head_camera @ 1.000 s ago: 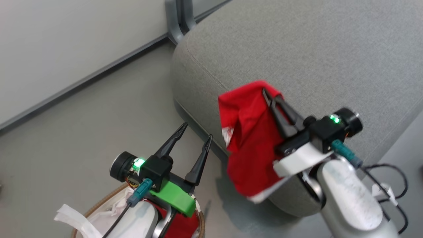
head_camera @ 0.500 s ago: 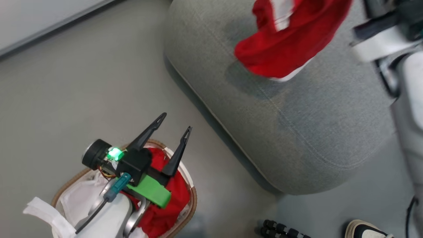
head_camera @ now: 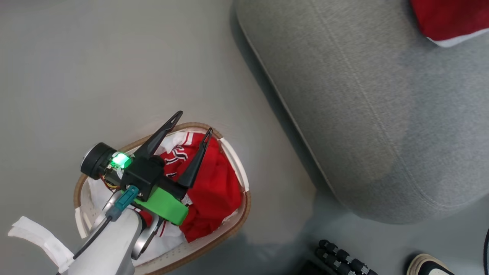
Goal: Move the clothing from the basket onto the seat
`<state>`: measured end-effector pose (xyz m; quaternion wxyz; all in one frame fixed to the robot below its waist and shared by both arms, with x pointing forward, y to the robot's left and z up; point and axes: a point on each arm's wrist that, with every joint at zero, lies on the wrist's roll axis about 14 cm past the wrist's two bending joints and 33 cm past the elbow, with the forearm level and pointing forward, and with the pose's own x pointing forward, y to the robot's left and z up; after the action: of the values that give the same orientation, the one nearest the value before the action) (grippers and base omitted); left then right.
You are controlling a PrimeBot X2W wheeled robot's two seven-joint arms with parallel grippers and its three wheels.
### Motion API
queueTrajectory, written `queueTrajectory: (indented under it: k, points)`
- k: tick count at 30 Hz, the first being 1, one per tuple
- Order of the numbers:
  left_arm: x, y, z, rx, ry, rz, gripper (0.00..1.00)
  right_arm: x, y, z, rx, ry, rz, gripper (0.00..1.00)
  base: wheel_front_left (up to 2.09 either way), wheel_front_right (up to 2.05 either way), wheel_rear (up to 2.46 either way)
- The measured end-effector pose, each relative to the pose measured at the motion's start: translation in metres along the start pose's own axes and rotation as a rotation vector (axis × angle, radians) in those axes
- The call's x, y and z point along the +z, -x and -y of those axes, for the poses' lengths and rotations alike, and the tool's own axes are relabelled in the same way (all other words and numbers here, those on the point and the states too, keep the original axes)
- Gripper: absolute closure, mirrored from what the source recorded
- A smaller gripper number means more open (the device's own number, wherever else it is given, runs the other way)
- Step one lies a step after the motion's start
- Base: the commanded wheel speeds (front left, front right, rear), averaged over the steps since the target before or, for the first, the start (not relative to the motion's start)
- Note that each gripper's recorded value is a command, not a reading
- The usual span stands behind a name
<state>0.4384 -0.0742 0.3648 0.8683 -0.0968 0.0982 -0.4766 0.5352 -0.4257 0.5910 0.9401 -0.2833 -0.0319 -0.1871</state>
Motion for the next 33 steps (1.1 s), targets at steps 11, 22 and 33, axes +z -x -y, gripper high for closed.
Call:
queueTrajectory:
  k: [11,22,33]
  points:
    - [-0.008,0.019,-0.023,0.113,0.015,-0.035,0.00,-0.120,0.085,-0.054,0.029,-0.112,-0.334,0.00,0.00,0.00,0.00]
    - [0.022,0.046,-0.037,0.272,-0.006,0.000,0.00,-0.090,0.139,-0.068,0.046,-0.240,-0.271,0.00,0.00,0.00,0.00]
    - [0.042,0.110,-0.062,0.520,-0.010,0.028,0.00,-0.015,0.146,-0.142,0.242,-0.425,-0.102,0.00,0.00,0.00,0.00]
